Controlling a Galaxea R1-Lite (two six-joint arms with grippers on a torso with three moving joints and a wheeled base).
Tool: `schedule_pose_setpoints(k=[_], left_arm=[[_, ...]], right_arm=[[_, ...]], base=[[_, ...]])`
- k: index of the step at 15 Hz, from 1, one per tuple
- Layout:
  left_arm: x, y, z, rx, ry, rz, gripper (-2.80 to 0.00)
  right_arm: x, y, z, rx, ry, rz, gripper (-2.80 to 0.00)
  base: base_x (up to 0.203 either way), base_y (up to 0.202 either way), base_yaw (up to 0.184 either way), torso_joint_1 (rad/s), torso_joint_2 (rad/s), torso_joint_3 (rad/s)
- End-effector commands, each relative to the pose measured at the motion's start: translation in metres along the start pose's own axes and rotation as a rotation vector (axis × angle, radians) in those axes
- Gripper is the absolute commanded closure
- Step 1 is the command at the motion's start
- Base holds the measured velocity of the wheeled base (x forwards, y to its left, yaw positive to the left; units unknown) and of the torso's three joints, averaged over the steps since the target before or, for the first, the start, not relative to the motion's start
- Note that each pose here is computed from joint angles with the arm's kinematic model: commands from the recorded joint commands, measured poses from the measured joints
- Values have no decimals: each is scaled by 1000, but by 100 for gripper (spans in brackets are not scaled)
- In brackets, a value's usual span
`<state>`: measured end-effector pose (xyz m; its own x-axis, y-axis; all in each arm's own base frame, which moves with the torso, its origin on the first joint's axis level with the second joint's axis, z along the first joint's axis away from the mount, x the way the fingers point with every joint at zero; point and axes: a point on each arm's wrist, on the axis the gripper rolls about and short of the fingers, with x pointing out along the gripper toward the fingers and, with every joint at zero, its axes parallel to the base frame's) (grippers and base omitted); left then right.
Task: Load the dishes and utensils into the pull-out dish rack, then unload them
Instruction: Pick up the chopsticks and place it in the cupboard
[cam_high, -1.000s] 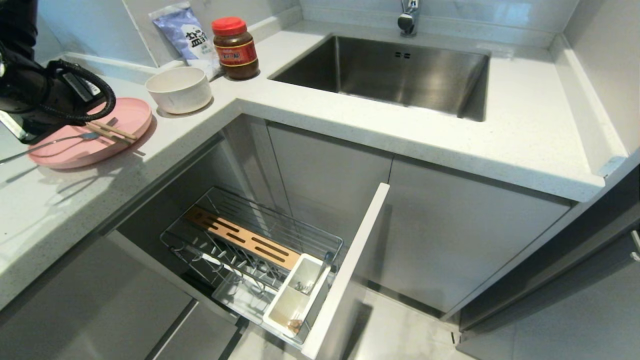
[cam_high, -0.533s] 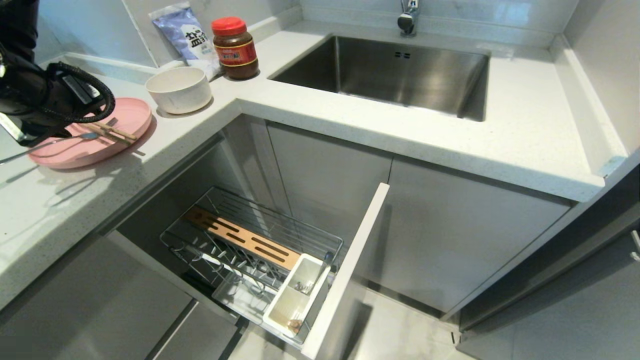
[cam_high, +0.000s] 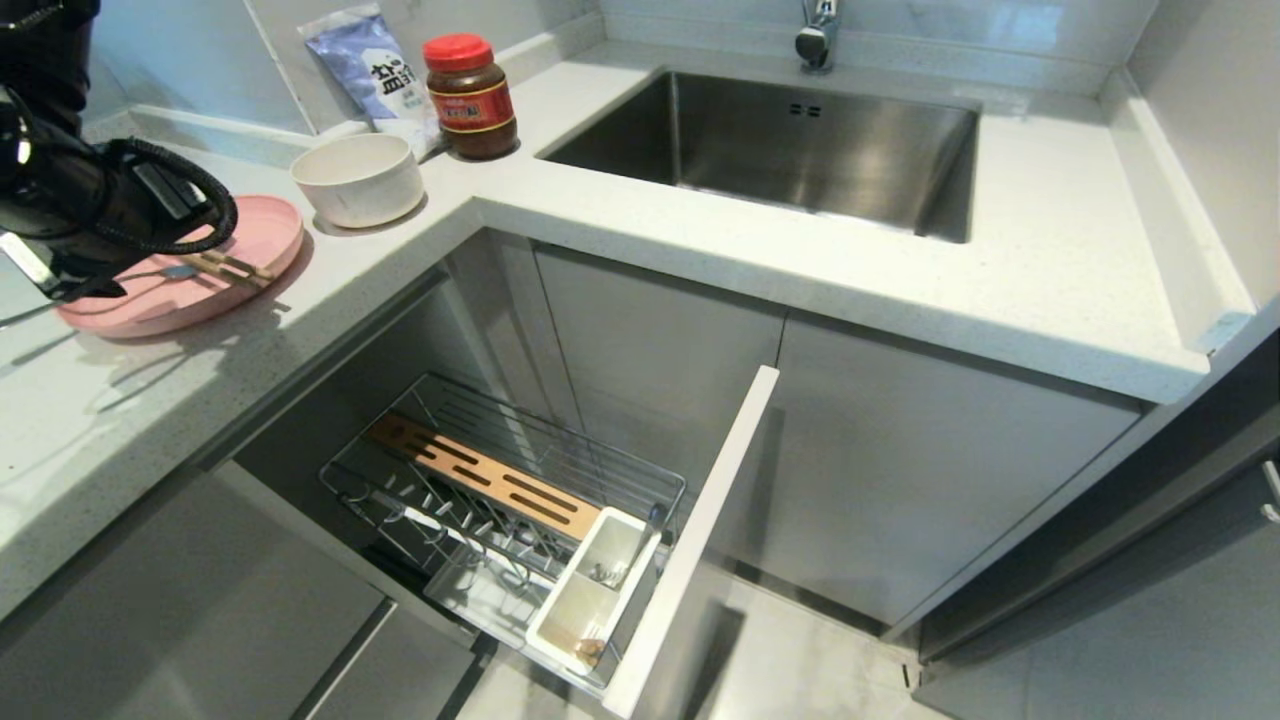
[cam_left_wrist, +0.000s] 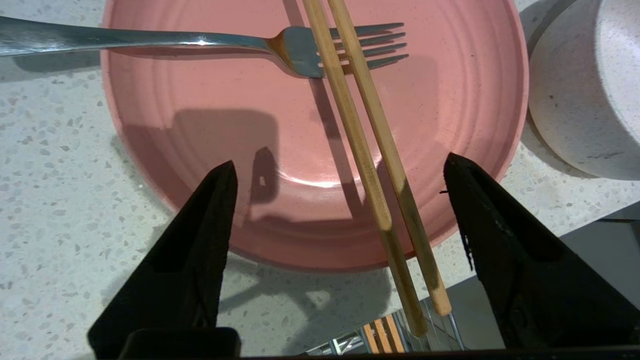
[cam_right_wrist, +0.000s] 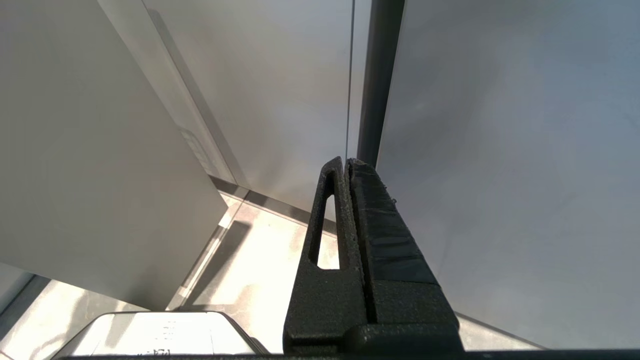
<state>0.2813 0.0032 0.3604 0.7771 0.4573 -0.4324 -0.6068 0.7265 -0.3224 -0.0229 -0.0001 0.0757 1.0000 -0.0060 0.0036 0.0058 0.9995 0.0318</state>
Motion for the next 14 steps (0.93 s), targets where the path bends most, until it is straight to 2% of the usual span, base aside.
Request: schedule_pose_setpoints(k=[1,14], left_arm=[[6,-2,-3,5,13,10,-280],[24,-6,-4,-3,-1,21,-280]], right_arm=[[0,0,0,0,-2,0,0],[0,0,0,0,-1,0,0]], base=[[0,0,0,0,0,0],[0,0,0,0,0,0]])
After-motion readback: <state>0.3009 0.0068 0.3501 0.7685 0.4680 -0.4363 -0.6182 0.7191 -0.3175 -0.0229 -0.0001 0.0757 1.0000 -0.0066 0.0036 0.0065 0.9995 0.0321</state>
